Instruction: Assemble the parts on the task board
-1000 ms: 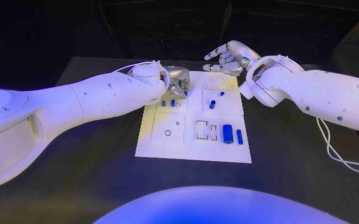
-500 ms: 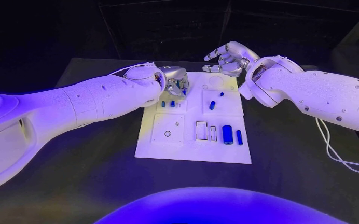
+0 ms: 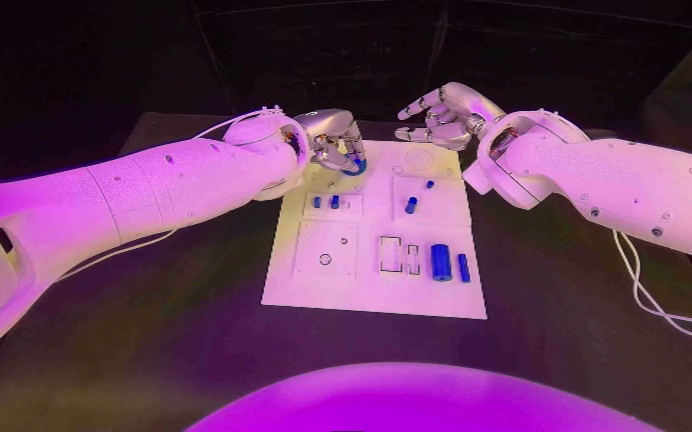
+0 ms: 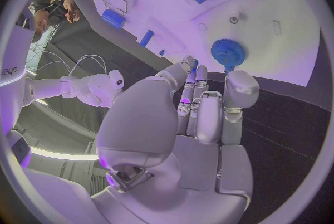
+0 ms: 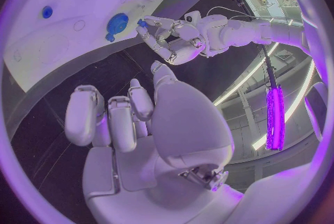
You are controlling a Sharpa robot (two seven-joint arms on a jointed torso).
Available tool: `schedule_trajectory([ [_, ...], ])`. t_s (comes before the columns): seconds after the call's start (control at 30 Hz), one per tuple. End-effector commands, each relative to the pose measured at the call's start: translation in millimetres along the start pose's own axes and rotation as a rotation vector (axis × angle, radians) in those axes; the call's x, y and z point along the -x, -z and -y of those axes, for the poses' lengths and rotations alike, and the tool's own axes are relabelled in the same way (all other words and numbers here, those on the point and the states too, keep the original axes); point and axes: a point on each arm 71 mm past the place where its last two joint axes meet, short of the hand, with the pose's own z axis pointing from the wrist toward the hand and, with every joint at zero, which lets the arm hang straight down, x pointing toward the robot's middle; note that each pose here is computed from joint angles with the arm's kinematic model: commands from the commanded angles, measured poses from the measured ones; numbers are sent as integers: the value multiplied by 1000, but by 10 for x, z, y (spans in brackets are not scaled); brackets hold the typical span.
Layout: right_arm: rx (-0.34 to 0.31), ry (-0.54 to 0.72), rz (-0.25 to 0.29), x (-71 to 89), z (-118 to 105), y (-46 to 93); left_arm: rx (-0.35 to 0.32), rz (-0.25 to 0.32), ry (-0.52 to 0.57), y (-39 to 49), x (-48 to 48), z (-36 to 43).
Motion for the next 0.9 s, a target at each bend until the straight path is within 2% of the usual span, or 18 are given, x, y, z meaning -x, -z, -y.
schedule_trajectory([
  [0.03, 2, -1, -6, 7, -3, 1, 28, -17, 32, 51, 21, -74],
  [0.2, 1, 0, -6, 10, 3, 4, 63, -35, 45, 128, 36, -193],
  [0.43, -1, 0, -5, 14, 10, 9, 83, -47, 44, 168, 26, -291],
  [0.9, -2, 0, -6, 18, 14, 17, 107, -87, 25, 150, -85, -375],
])
